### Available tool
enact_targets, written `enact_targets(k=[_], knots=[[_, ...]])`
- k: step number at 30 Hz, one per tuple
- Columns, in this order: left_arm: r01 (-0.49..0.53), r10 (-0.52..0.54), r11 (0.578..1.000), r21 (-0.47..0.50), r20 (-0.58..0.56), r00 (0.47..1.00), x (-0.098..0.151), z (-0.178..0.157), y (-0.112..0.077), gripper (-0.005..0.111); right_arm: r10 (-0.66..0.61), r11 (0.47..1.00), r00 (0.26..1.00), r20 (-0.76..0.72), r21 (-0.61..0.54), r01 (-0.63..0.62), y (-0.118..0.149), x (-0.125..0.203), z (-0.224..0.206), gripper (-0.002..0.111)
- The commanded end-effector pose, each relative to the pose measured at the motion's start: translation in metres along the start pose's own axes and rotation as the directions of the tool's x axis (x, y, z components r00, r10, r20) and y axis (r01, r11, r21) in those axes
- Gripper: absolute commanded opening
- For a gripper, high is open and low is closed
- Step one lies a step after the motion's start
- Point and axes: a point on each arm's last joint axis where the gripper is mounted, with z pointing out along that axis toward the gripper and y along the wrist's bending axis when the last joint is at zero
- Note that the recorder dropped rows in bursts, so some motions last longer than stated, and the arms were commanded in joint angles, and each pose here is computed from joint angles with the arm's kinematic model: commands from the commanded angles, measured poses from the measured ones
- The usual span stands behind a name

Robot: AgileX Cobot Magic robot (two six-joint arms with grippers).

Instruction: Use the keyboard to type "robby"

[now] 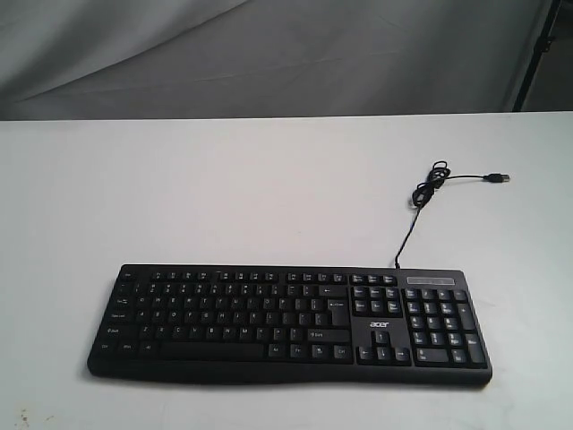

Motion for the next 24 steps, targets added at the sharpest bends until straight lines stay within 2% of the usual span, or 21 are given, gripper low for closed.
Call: enact_targets(k=[1, 5, 9, 11, 13, 14, 16, 17, 18, 19, 20, 21, 22, 24], knots=[[-0.003, 0.003, 1.0, 0.005, 0.005, 1.0, 0.001, 0.0, 0.0, 0.0, 0.194, 0.978, 0.98, 0.044, -0.086, -0.19, 0.008, -0.009, 0.002, 0.0], [-0.003, 0.003, 1.0, 0.005, 0.005, 1.0, 0.001, 0.0, 0.0, 0.0, 0.139, 0.984, 0.99, 0.019, -0.119, -0.136, 0.015, -0.014, 0.007, 0.0], [-0.003, 0.003, 1.0, 0.005, 0.005, 1.0, 0.001, 0.0, 0.0, 0.0, -0.006, 0.999, 0.984, -0.18, -0.045, -0.002, 0.022, -0.028, 0.039, 0.0], [-0.003, 0.003, 1.0, 0.005, 0.005, 1.0, 0.001, 0.0, 0.0, 0.0, -0.019, 0.999, 0.961, -0.277, -0.044, 0.007, 0.025, -0.028, 0.064, 0.0], [-0.003, 0.003, 1.0, 0.005, 0.005, 1.0, 0.001, 0.0, 0.0, 0.0, -0.112, 0.988, 0.929, -0.353, -0.14, 0.066, 0.032, -0.026, 0.094, 0.0], [-0.003, 0.003, 1.0, 0.005, 0.005, 1.0, 0.001, 0.0, 0.0, 0.0, -0.199, 0.96, 0.878, -0.435, -0.265, 0.087, 0.041, -0.019, 0.124, 0.0], [-0.003, 0.003, 1.0, 0.005, 0.005, 1.0, 0.001, 0.0, 0.0, 0.0, -0.247, 0.934, 0.822, -0.513, -0.352, 0.062, 0.048, -0.009, 0.148, 0.0], [-0.003, 0.003, 1.0, 0.005, 0.005, 1.0, 0.001, 0.0, 0.0, 0.0, -0.29, 0.907, 0.77, -0.568, -0.42, 0.031, 0.053, 0.0, 0.164, 0.0], [-0.003, 0.003, 1.0, 0.005, 0.005, 1.0, 0.001, 0.0, 0.0, 0.0, -0.338, 0.86, 0.684, -0.646, -0.507, -0.054, 0.059, 0.012, 0.187, 0.0], [-0.003, 0.003, 1.0, 0.005, 0.005, 1.0, 0.001, 0.0, 0.0, 0.0, -0.348, 0.828, 0.648, -0.678, -0.546, -0.127, 0.063, 0.019, 0.199, 0.0], [-0.003, 0.003, 1.0, 0.005, 0.005, 1.0, 0.001, 0.0, 0.0, 0.0, -0.369, 0.729, 0.616, -0.696, -0.628, -0.272, 0.07, 0.035, 0.215, 0.0], [-0.003, 0.003, 1.0, 0.005, 0.005, 1.0, 0.001, 0.0, 0.0, 0.0, -0.373, 0.674, 0.599, -0.709, -0.65, -0.351, 0.072, 0.045, 0.225, 0.0], [-0.003, 0.003, 1.0, 0.005, 0.005, 1.0, 0.001, 0.0, 0.0, 0.0, -0.354, 0.648, 0.567, -0.743, -0.633, -0.424, 0.071, 0.061, 0.241, 0.0], [-0.003, 0.003, 1.0, 0.005, 0.005, 1.0, 0.001, 0.0, 0.0, 0.0, -0.328, 0.678, 0.52, -0.789, -0.58, -0.452, 0.06, 0.091, 0.257, 0.0]])
